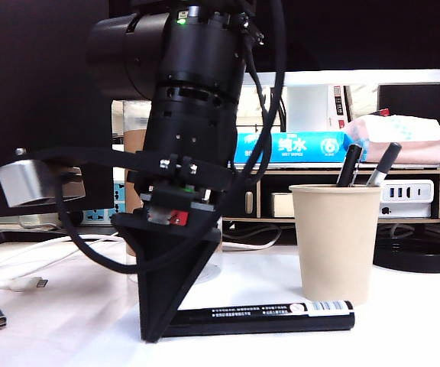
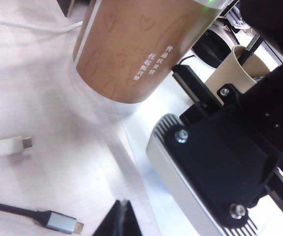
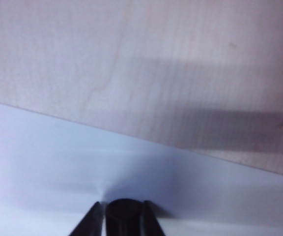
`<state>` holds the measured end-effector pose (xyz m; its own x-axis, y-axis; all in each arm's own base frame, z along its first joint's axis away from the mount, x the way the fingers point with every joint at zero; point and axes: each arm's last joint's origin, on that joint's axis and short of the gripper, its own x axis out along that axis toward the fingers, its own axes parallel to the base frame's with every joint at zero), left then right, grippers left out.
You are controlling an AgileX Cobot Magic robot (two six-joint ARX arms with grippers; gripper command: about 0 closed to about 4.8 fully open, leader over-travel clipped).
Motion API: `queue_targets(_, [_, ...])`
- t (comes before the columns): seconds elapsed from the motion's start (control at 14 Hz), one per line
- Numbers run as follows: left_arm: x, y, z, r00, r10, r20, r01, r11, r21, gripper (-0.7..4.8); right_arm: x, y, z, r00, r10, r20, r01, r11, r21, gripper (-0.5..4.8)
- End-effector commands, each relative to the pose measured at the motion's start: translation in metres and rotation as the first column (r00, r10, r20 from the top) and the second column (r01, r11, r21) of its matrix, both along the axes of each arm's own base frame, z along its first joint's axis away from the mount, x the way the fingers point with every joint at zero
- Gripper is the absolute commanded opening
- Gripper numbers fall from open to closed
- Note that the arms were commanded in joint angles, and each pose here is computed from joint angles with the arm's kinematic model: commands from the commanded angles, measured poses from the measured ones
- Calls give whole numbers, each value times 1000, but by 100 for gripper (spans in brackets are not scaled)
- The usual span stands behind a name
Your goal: Pick up the marker and insert it into the paper cup.
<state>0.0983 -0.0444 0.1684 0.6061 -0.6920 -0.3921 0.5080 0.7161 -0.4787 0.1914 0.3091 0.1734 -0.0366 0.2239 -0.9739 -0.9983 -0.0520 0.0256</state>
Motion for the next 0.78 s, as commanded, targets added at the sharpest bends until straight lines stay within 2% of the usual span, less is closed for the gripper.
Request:
queue_targets(0.07, [1,0,1,1000,-2,17,2,1000,-2,-5,-1,0,0,1000,1,-7,-1,1000,-8,81])
queue_targets(0.5, [1,0,1,1000,-1,17,1,1000,-2,-5,0,-1,2,999,-21,32,22,999,-29,80])
queue_targets(0.78, [1,0,1,1000,-1,17,1,1000,-2,-5,-1,-5,14,998,-42,42,43,999,-7,80])
